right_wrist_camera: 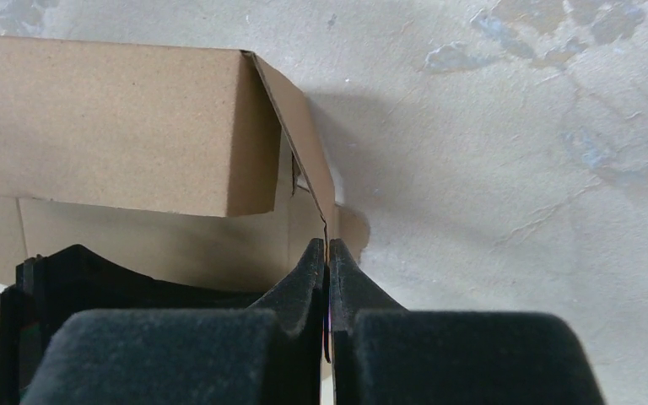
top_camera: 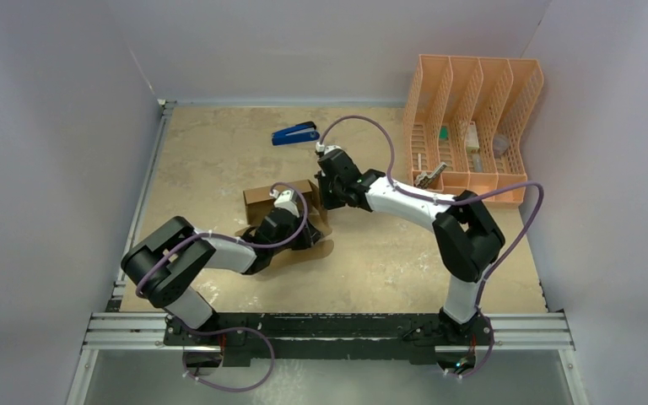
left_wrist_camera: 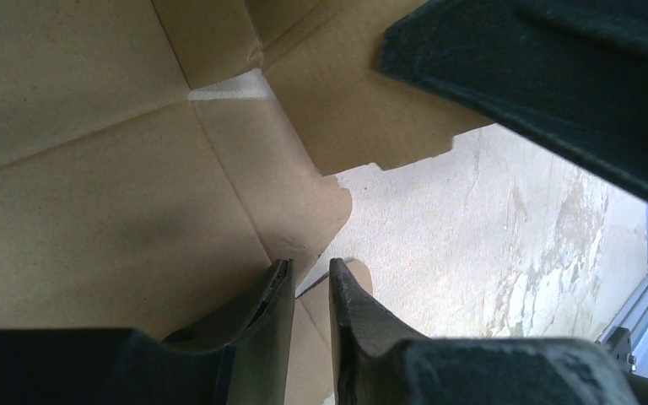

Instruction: Fold the paper box

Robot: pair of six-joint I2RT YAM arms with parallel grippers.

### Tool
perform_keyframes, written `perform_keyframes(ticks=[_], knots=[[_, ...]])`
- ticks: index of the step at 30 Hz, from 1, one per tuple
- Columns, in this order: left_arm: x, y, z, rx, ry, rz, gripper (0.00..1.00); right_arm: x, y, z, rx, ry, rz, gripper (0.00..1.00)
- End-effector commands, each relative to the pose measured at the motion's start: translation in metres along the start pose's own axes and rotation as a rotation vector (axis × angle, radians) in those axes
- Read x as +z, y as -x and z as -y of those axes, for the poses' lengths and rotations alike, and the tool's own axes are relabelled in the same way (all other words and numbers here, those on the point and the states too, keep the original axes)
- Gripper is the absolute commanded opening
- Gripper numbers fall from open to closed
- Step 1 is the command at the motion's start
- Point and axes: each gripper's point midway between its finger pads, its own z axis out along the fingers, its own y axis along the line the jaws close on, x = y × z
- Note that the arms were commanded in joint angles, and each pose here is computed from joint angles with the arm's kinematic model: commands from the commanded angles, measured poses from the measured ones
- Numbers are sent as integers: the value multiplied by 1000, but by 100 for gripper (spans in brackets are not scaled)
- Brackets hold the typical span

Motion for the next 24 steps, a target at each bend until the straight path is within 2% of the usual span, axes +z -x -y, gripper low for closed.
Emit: perform_keyframes(ticks=[1,10,12,16,19,24], knots=[[-7,8,17,-26,-78,28,22,0,16,-18,70,19,93,0],[-23,18,26,-55,-116,69,24,8,2,-39,91,-36,110,0],[-32,24,27,-61,-104,74,30,11,-3,-37,79,-71,109,0],[-59,55,27,-64,-43,169,45,11,-10,-32,59,-126,110,0],[-88,85,27,-46,13,243,53,11,-11,-30,50,-143,114,0],[-128,133,-20,-57,229,292,63,8,-6,-34,33,-136,123,0]])
